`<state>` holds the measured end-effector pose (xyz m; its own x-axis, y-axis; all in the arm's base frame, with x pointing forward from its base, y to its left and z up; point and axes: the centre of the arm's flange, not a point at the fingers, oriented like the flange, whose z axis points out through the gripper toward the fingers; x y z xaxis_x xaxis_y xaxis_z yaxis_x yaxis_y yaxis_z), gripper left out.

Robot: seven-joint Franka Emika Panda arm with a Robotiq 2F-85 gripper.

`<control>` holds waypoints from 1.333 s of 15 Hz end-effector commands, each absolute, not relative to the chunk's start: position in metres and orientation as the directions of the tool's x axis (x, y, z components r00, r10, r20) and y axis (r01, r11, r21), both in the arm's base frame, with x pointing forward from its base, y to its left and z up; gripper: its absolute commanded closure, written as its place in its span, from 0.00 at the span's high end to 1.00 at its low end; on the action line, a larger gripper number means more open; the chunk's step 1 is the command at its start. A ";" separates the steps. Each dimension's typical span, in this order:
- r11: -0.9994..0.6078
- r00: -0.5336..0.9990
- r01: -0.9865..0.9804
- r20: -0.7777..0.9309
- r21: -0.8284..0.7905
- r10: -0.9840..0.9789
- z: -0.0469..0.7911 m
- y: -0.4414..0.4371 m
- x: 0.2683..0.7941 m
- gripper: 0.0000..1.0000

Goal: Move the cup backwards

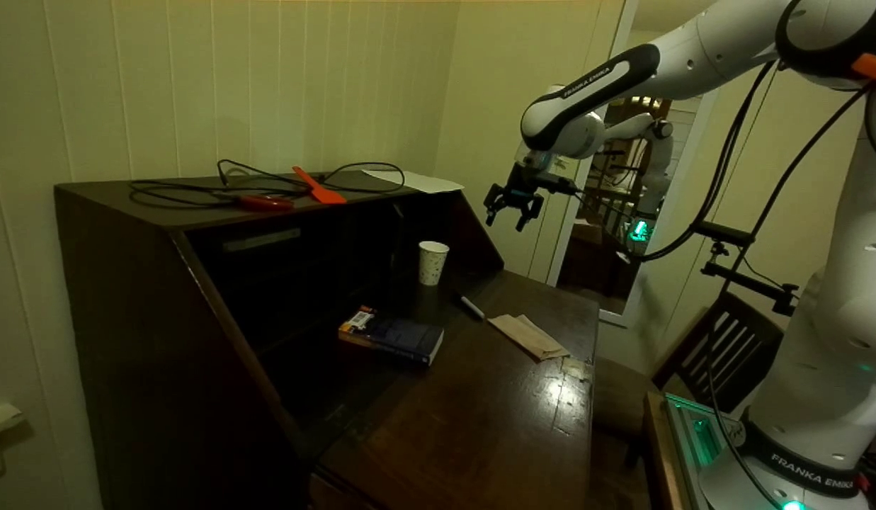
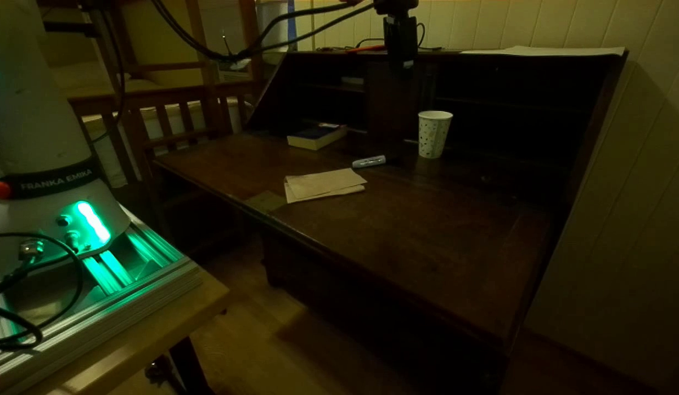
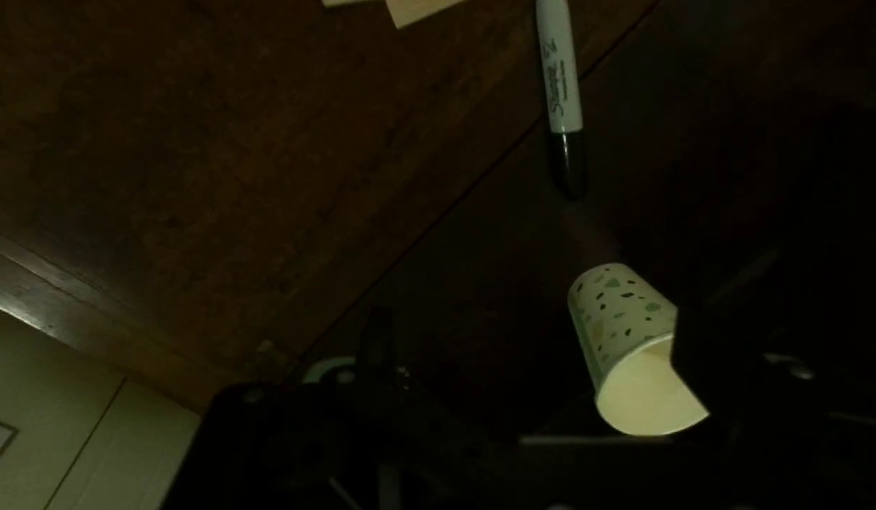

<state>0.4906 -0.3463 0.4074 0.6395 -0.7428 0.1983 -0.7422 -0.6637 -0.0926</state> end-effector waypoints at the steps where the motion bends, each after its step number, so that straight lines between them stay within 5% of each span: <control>1: -0.690 0.653 -0.715 0.246 -0.111 -0.716 0.387 -0.346 0.524 1.00; 20: -0.762 0.708 -0.646 0.337 -0.045 -0.620 0.317 -0.371 0.616 1.00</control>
